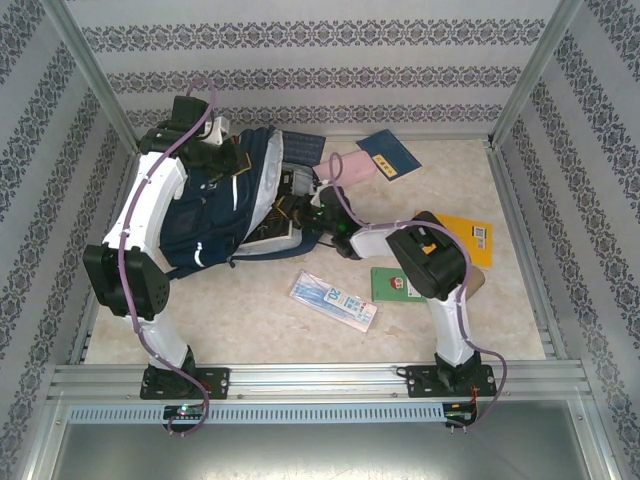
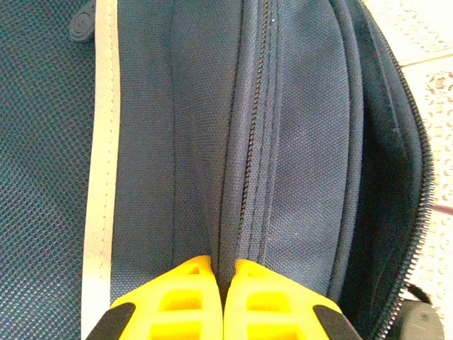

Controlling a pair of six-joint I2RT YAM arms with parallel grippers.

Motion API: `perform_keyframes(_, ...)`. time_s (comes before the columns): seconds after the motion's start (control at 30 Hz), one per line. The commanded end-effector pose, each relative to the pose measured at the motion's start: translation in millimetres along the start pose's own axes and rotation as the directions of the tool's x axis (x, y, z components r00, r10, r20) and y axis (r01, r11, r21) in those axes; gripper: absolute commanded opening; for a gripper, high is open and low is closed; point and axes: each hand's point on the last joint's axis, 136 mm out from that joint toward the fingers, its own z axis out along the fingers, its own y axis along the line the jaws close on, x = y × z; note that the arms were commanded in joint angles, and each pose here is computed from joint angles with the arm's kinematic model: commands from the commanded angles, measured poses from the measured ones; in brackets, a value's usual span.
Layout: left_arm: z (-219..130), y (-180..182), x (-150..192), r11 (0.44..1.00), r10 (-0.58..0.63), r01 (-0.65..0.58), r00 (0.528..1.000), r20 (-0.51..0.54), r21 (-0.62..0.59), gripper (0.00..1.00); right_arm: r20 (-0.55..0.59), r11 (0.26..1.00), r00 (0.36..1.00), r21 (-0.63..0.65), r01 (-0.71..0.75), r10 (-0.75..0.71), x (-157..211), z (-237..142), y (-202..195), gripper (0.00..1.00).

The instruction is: Pack books, pencil case, and school supplies into a backpack

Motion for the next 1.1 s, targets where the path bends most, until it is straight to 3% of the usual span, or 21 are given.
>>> perform_keyframes(0.0, -33.1, -50.3, -22.8, 0.98, 0.046, -0.066, 0.993, 0.107, 0.186, 0.0, 0.08, 0.984, 0.994, -0.157, 0.085, -0.073, -8.7, 21.8, 50.8, 0.0)
perform_keyframes(0.33, -35.0, -58.8, -20.5, 0.969, 0.012, -0.034, 0.996, 0.092, 0.244, 0.0, 0.065, 0.99, 0.996, -0.124, 0.074, -0.066, 18.5, 85.6, 37.8, 0.0)
perform_keyframes(0.47, -36.3, -60.2, -19.2, 0.967, 0.008, -0.031, 0.996, 0.091, 0.253, 0.0, 0.034, 0.992, 0.995, -0.081, 0.1, -0.097, 32.3, 108.8, 35.2, 0.05)
perform_keyframes(0.53, -35.3, -59.2, -18.7, 0.968, 0.007, -0.03, 0.996, 0.089, 0.251, 0.0, 0.007, 0.992, 0.994, -0.05, 0.113, -0.113, 39.7, 118.4, 32.2, 0.12)
perform_keyframes(0.7, -36.6, -53.6, -16.2, 0.974, 0.026, -0.046, 0.995, 0.094, 0.222, 0.0, -0.039, 0.99, 0.99, 0.008, 0.139, -0.139, 48.1, 117.9, 27.3, 0.4)
perform_keyframes(0.83, -35.4, -41.7, -16.2, 0.981, 0.032, -0.05, 0.994, 0.1, 0.188, 0.0, -0.023, 0.986, 0.987, 0.034, 0.162, -0.161, 39.3, 97.7, 27.7, 0.52)
perform_keyframes(0.93, -31.9, -29.0, -15.7, 0.986, 0.034, -0.049, 0.995, 0.098, 0.158, 0.0, -0.01, 0.983, 0.983, 0.04, 0.181, -0.181, 31.9, 81.3, 35.8, 0.91)
perform_keyframes(0.97, -31.4, -25.4, -15.9, 0.987, 0.034, -0.049, 0.995, 0.097, 0.154, 0.0, -0.008, 0.982, 0.983, 0.038, 0.186, -0.186, 30.3, 75.7, 39.8, 0.98)
perform_keyframes(1.07, -30.1, -12.8, -16.5, 0.991, 0.038, -0.051, 0.994, 0.1, 0.125, 0.0, -0.002, 0.979, 0.98, 0.038, 0.201, -0.201, 26.0, 59.7, 49.4, 0.98)
